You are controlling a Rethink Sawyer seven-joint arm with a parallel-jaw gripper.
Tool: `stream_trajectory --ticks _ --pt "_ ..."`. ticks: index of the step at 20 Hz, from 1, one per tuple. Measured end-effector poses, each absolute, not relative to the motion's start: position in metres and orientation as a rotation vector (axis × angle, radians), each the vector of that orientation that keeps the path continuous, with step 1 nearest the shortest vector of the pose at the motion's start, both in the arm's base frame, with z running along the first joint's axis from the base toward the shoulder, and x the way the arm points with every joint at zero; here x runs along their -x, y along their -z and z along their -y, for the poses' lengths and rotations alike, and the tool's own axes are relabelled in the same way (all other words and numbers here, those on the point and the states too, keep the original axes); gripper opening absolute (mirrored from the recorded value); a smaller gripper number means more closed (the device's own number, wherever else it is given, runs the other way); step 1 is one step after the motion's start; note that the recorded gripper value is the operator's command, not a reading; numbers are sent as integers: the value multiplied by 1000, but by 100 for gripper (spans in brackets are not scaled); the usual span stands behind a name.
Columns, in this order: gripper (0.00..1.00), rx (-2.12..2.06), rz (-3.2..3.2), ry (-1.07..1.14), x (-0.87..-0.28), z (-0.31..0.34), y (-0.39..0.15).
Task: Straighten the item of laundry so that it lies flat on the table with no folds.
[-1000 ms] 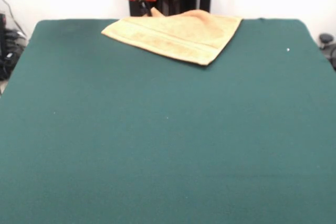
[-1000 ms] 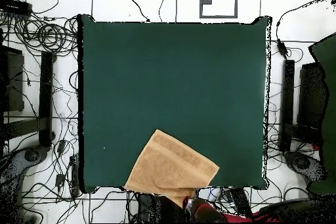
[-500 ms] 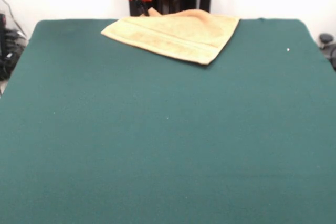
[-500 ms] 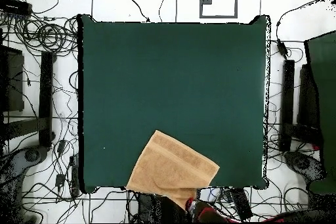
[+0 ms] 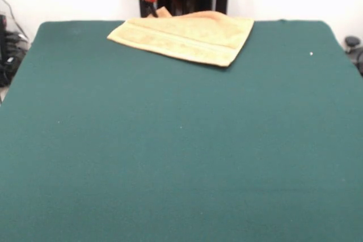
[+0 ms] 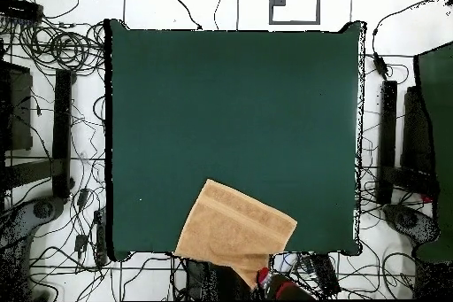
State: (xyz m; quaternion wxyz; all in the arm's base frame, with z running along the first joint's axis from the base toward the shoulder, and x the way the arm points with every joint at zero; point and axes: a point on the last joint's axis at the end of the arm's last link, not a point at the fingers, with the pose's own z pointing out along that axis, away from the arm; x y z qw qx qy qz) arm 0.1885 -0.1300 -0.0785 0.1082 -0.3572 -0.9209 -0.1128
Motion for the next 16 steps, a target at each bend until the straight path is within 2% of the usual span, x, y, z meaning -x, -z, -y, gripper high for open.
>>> stream_trajectory --ticks 16 --pt "0 1172 2451 357 -180 138 42"
